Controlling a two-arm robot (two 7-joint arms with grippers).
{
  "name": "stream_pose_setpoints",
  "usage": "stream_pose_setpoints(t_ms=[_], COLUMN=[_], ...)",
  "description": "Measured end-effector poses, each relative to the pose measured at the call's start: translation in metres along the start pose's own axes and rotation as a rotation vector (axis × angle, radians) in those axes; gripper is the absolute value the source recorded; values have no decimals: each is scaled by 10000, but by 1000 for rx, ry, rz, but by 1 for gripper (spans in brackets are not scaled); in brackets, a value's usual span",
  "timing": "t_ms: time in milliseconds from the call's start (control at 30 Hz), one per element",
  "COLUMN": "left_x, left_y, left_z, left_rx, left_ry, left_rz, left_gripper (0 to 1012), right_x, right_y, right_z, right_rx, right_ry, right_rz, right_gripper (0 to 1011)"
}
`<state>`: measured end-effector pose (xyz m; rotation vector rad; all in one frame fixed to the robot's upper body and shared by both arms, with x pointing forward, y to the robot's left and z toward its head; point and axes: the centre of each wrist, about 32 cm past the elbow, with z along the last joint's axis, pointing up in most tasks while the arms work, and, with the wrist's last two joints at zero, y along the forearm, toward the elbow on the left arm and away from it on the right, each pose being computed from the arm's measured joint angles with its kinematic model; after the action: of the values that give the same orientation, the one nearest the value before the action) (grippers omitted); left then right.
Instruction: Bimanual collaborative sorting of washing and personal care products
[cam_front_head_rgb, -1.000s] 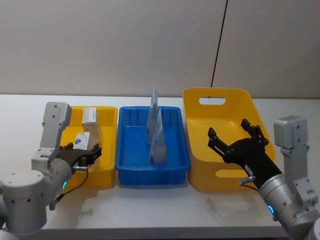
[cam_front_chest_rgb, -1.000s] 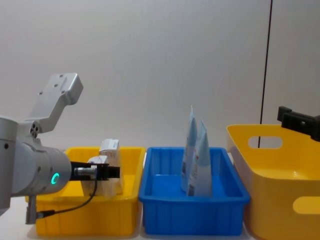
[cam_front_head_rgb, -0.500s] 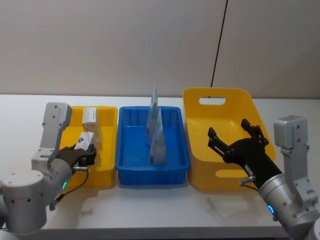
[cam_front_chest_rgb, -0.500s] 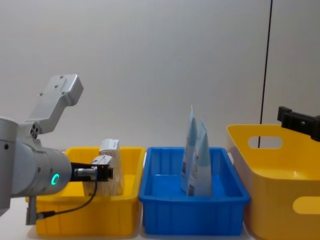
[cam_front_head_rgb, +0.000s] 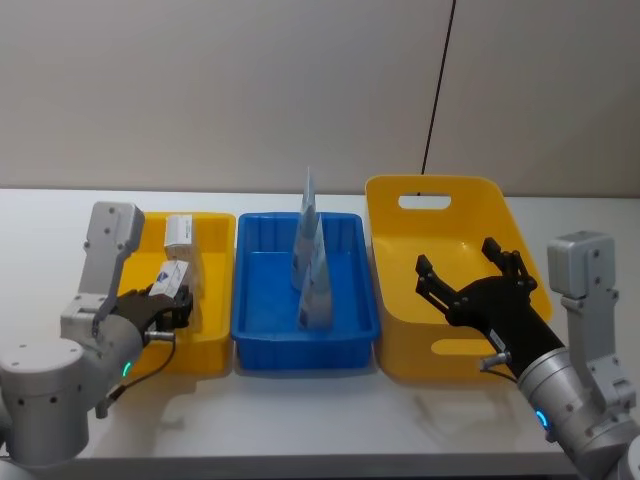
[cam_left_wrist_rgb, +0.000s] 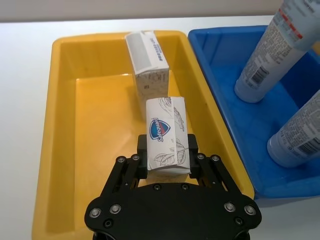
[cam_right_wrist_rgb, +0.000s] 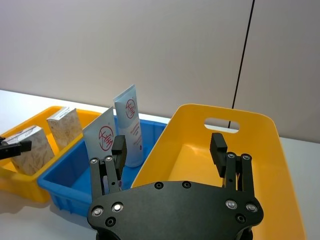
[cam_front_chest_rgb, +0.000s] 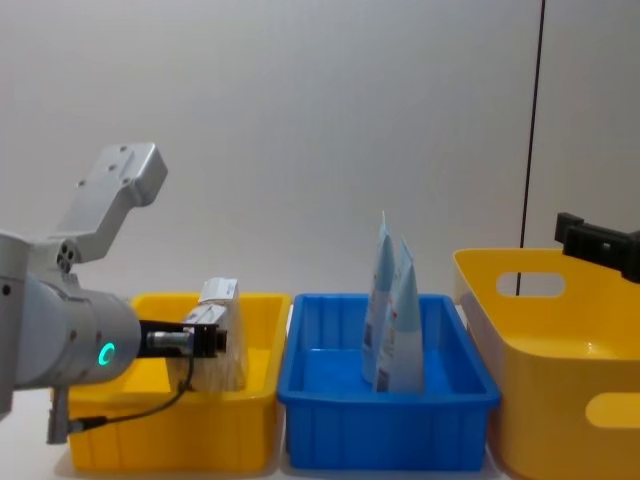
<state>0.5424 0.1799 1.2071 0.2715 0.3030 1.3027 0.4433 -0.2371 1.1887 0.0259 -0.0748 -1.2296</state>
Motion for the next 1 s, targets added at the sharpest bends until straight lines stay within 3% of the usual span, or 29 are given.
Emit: stream_pose_setpoints(t_ms=[267, 567, 800, 1000], left_x=[82, 235, 337, 397], left_y=[66, 213, 320, 389], left_z=[84, 261, 366, 423], left_rx=[-40, -100, -138, -164], left_ry=[-64, -186, -245, -275], left_rz=[-26, -46, -83, -126], left_gripper=[392, 392, 392, 392], right_x=[0, 0, 0, 0], right_y=[0, 0, 0, 0], right_z=[0, 0, 0, 0], right_rx=[0, 0, 0, 0], right_ry=[0, 0, 0, 0], right_rz=[0, 0, 0, 0], right_gripper=[1003, 1003, 1003, 1003])
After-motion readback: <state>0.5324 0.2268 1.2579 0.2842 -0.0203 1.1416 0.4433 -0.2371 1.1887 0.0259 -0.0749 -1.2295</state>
